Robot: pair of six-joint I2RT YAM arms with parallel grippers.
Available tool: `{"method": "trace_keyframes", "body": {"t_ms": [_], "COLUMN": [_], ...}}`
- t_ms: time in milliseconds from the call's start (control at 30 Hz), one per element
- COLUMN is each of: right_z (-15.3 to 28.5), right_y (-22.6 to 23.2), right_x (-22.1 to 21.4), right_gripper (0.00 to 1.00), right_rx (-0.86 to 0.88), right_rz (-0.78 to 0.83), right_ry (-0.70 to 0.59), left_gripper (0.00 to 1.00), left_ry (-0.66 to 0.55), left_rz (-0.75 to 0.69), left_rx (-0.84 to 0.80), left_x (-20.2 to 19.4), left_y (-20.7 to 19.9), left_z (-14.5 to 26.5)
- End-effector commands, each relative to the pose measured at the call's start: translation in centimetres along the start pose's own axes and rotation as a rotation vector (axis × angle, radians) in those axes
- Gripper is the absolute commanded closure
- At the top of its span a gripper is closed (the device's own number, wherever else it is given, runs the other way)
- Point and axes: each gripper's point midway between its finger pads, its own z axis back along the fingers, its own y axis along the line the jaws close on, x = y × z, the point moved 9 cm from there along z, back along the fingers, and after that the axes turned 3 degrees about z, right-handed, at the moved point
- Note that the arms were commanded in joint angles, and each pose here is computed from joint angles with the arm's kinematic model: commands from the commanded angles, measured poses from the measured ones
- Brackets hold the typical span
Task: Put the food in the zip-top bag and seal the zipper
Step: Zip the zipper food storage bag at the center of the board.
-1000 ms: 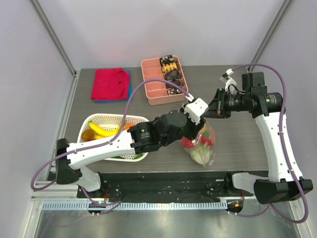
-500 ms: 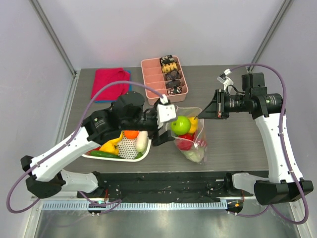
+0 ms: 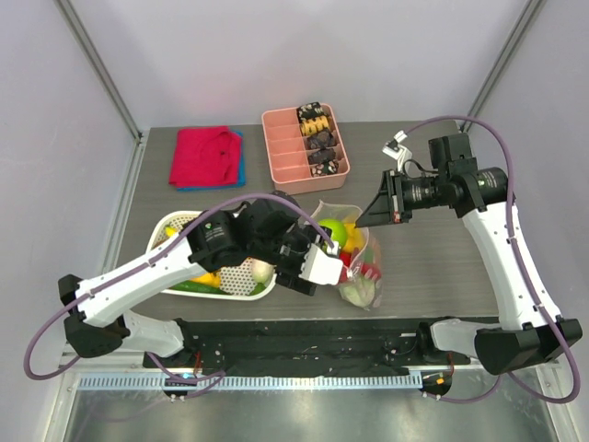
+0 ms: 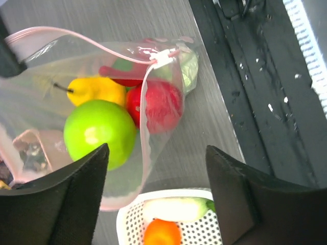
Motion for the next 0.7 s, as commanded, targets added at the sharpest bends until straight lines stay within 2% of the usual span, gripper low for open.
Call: {"method": "trace_keyframes", "body": {"t_ms": [0, 100, 167, 267, 300, 367, 400, 433, 467, 500, 533, 600, 667], "right_z": [-0.1, -0.7, -1.2, -2.1, -2.4, -3.3, -3.5, -3.5, -4.0, -4.1, -4.2, -4.2, -3.9], "right_y": [1.2, 1.2, 1.7, 2.2, 2.2, 2.6, 2.5, 2.9, 2.7, 2.7, 2.5, 2.2, 2.0], "right_x": [0.8, 1.4, 2.0, 3.1, 3.4, 4.1, 4.5, 4.9, 5.3, 5.5, 5.8, 6.2, 6.4], "right_gripper": [0.99, 0.99, 0.99, 0.99, 0.99, 0.99, 0.99, 0.88, 0.81, 0.67, 0.6, 0.47, 0.42], "right_rx": [0.034, 0.022, 0.028, 0.03, 0.023, 0.019, -0.005, -0.011, -0.022, -0.029, -0.044, -0.063, -0.113], "right_rz": [0.118, 0.149, 0.177, 0.218, 0.235, 0.266, 0.29, 0.333, 0.347, 0.365, 0.393, 0.431, 0.478], "right_ry": [-0.017, -0.001, 0.009, 0.029, 0.034, 0.048, 0.044, 0.036, 0.04, 0.036, 0.028, 0.011, -0.026], "left_gripper": [0.32, 0.43, 0.46, 0.59, 0.72, 0.88, 1.0, 1.0, 1.0, 1.0, 1.0, 1.0, 1.0], "left_ry": [0.053, 0.046, 0.057, 0.072, 0.072, 0.057, 0.051, 0.041, 0.033, 0.029, -0.005, -0.019, -0.052], "left_rz": [-0.115, -0.1, -0.093, -0.086, -0.063, -0.02, 0.007, 0.078, 0.112, 0.158, 0.233, 0.327, 0.429], "left_rx": [-0.033, -0.042, -0.032, -0.01, -0.003, 0.018, 0.033, 0.067, 0.083, 0.101, 0.146, 0.197, 0.278], "left_x": [-0.5, -0.2, -0.4, -0.5, -0.5, -0.1, 0.0, 0.2, 0.2, 0.0, 0.2, -0.6, -0.8], "left_y": [0.5, 0.4, 0.2, -0.1, -0.2, -0.2, -0.2, -0.1, -0.1, -0.2, 0.1, 0.4, 1.4], "left_z": [-1.3, -2.0, -2.6, -2.9, -2.8, -2.5, -2.4, -2.2, -2.0, -2.2, -2.1, -2.3, -2.3]}}
